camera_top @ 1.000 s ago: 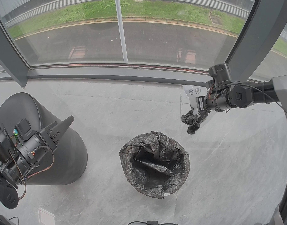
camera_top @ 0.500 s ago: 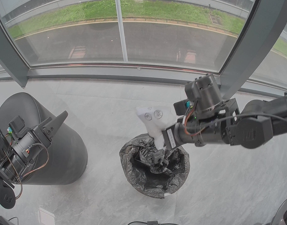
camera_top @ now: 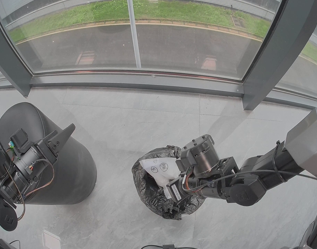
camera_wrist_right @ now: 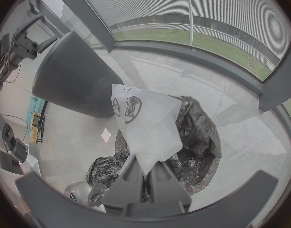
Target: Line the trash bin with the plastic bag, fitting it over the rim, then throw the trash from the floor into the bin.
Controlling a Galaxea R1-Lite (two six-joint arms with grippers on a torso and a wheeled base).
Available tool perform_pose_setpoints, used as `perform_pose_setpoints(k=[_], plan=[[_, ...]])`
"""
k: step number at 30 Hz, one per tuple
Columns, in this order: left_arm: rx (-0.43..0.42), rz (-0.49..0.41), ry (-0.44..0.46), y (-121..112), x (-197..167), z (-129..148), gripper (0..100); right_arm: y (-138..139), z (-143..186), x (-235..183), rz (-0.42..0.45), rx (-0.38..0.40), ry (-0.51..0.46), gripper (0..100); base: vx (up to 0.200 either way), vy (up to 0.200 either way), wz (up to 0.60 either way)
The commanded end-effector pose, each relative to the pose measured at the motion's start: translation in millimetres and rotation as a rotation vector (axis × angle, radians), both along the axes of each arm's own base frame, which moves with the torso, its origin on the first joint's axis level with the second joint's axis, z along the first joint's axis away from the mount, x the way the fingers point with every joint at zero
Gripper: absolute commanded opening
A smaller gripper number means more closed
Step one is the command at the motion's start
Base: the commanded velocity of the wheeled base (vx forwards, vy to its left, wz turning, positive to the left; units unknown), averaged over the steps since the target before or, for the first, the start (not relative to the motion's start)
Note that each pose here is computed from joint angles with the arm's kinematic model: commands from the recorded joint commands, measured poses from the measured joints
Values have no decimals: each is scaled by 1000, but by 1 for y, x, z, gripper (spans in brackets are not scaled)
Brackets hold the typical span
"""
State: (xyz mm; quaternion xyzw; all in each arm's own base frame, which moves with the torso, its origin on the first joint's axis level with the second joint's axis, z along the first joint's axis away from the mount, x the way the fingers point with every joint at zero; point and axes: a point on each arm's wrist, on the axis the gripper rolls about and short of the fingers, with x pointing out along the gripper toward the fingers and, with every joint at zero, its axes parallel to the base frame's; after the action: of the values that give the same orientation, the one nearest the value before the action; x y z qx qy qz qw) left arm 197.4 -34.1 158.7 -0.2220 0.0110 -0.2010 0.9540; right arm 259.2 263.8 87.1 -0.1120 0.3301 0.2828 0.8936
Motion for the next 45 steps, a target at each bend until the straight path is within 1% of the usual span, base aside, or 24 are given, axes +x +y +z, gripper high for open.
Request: perform_pose_setpoints(k=[1, 6, 10, 11, 17, 18, 22, 25, 32, 36, 38, 40, 45], plan=[[2, -1, 14, 0, 1, -3, 100, -5, -17, -3, -4, -32, 30, 0, 0, 0, 0], [4, 1, 21, 0, 2, -4, 100, -9, -17, 7, -28, -1, 4, 0, 0, 0, 0], [4, 1, 21, 0, 2, -4, 100, -8, -21, 9, -32, -11, 8, 0, 0, 0, 0], [4, 1, 19, 0, 1, -4, 100, -7, -28, 10, -35, -25, 16, 0, 0, 0, 0], [3, 1, 20, 0, 2, -4, 100, -6, -33, 12, -39, -26, 19, 0, 0, 0, 0], [3, 1, 20, 0, 2, -4, 100, -5, -33, 13, -38, -19, 10, 100, 0, 0, 0], [3, 1, 23, 0, 2, -5, 100, -1, -38, 18, -40, 21, -29, 100, 0, 0, 0], [3, 1, 23, 0, 2, -5, 100, 1, -44, 20, -41, 30, -40, 100, 0, 0, 0], [3, 1, 24, 0, 2, -5, 100, 3, -36, 21, -41, 74, -77, 100, 0, 0, 0], [5, 1, 28, 0, 3, -6, 100, 12, -38, 13, -36, 113, -34, 100, 0, 0, 0], [5, 1, 28, 0, 3, -6, 100, 17, -45, 11, -29, 111, -16, 100, 0, 0, 0], [5, 1, 28, 0, 3, -6, 100, 20, -61, 14, -25, 96, 7, 100, 0, 0, 0], [5, 1, 28, 0, 3, -6, 100, 31, -77, 29, -3, 113, 31, 100, 0, 0, 0]])
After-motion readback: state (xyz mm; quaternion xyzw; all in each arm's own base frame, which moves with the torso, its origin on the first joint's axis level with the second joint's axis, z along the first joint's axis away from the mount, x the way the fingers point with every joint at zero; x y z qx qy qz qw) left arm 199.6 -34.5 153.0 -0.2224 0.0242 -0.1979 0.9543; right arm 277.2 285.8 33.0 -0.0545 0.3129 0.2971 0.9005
